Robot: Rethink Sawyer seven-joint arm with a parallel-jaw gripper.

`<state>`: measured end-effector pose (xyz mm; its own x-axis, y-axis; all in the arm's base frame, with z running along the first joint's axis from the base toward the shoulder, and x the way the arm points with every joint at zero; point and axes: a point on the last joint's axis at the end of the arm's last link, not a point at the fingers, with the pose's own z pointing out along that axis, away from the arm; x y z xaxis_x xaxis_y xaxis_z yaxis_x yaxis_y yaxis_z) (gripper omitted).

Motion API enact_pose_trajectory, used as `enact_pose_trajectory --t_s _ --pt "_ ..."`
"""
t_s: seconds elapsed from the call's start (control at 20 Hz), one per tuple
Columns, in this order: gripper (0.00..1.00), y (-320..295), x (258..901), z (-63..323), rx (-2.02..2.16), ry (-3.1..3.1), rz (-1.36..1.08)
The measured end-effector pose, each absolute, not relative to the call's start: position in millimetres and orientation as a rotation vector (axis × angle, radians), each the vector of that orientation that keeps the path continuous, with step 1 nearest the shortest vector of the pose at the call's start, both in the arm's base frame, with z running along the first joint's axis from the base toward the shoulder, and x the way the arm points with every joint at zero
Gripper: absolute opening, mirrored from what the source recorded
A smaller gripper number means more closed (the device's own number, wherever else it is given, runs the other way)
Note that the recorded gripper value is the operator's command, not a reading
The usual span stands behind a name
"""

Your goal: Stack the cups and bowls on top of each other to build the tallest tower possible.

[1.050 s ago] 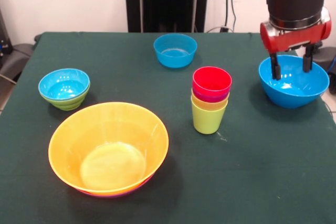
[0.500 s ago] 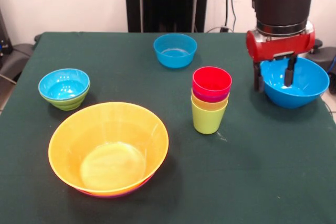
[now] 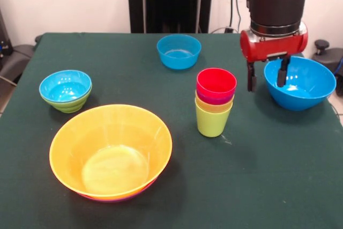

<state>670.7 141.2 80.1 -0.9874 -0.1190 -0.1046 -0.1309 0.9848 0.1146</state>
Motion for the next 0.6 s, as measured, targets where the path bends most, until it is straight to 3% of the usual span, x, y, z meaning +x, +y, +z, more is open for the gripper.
enact_pose_trajectory --t_s 0.6 --pt "1.00 106.2 674.3 79.0 -0.105 3.028 0.375"
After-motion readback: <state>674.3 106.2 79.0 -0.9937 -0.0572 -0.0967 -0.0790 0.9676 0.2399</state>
